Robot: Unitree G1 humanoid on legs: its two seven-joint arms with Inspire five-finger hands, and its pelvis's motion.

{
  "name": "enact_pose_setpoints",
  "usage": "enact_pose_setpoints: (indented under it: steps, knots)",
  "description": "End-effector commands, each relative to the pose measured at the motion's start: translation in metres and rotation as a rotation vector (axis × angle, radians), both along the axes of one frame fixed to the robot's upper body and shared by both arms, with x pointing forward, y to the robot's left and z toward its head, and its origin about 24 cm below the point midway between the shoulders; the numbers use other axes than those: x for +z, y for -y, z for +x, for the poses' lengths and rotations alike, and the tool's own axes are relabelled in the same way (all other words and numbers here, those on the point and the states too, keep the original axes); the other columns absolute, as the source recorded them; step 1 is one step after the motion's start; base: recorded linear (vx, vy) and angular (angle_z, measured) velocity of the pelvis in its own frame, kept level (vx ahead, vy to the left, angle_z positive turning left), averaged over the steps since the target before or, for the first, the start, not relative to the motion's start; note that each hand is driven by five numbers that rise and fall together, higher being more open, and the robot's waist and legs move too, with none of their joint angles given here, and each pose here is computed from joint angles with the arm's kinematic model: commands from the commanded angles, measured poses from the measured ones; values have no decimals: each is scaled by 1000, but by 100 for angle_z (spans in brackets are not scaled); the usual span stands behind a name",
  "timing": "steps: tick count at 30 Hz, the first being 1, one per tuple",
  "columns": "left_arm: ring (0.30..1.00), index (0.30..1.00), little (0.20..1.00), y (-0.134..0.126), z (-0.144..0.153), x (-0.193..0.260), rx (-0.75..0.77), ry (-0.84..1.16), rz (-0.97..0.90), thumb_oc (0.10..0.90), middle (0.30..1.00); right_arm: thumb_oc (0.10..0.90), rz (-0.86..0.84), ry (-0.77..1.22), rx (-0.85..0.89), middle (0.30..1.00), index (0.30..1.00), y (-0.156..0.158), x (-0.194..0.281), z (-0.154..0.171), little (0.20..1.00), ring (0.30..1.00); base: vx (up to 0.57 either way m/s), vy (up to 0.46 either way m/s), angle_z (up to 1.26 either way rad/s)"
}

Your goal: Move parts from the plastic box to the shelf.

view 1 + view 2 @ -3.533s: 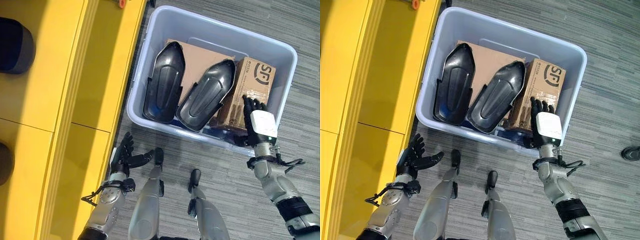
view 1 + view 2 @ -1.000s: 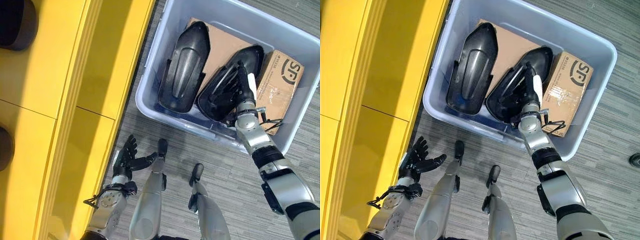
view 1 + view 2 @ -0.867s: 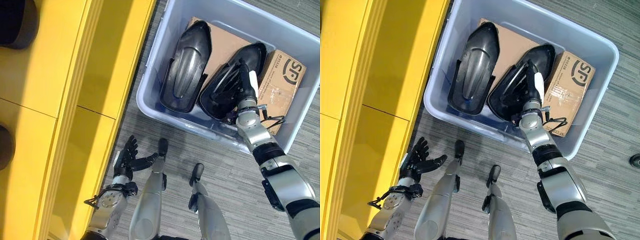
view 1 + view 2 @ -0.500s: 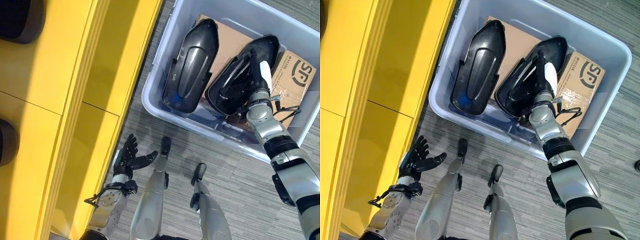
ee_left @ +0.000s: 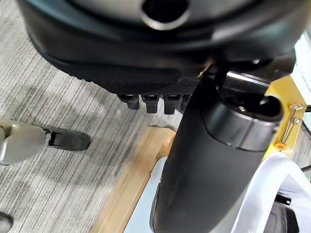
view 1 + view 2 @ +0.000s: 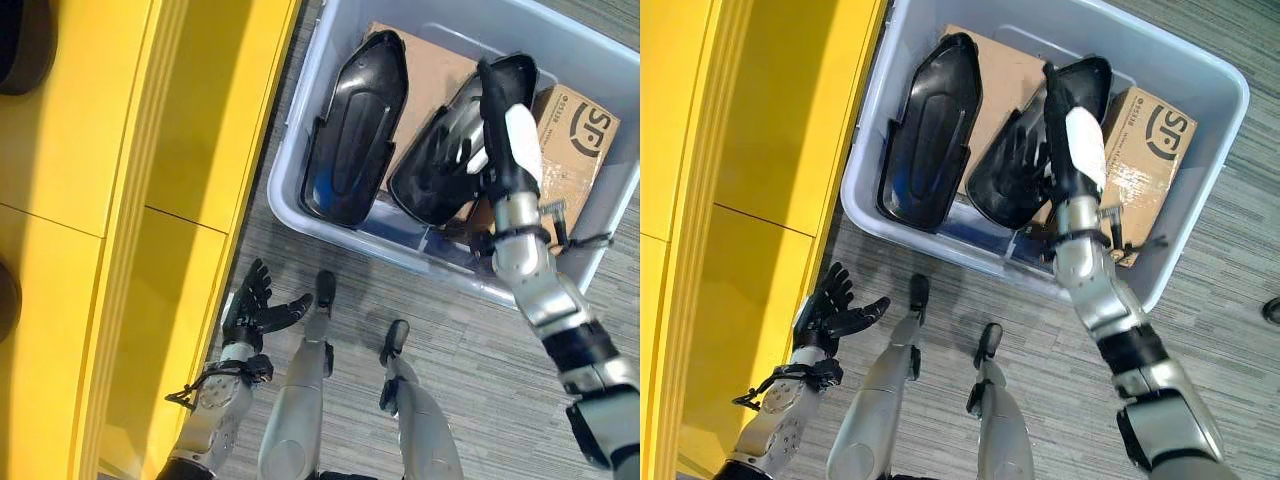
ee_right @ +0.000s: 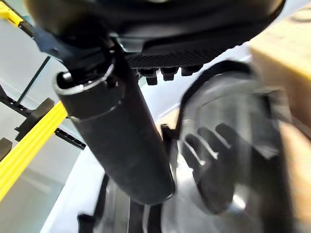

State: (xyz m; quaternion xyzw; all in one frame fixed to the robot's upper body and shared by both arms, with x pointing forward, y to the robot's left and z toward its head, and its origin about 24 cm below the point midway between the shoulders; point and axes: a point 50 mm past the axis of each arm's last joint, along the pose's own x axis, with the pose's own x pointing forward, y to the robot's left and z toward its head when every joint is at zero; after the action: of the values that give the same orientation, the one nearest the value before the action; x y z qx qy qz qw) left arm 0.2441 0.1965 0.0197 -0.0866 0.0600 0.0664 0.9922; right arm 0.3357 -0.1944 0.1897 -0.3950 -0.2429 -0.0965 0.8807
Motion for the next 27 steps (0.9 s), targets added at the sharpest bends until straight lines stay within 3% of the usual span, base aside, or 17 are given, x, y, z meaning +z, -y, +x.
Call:
enact_pose_setpoints:
  steps: [1,14,27]
  knots:
    - [1000,1000,1000,-9,-13,12,44,73,38,900,1000,900,-40,250,46,1000,1000,-6,48,-17,1000,1000,3,-11,-12]
    - [1000,1000,1000,-5,-18,9,50,55,44,900,1000,900,160,215,162,1000,1000,-37,17,-30,1000,1000,12,-7,-3]
    - [1000,1000,1000,2,-15,11,40,64,37,900,1000,900,248,222,264,1000,1000,-76,14,-28,1000,1000,-1,1,0]
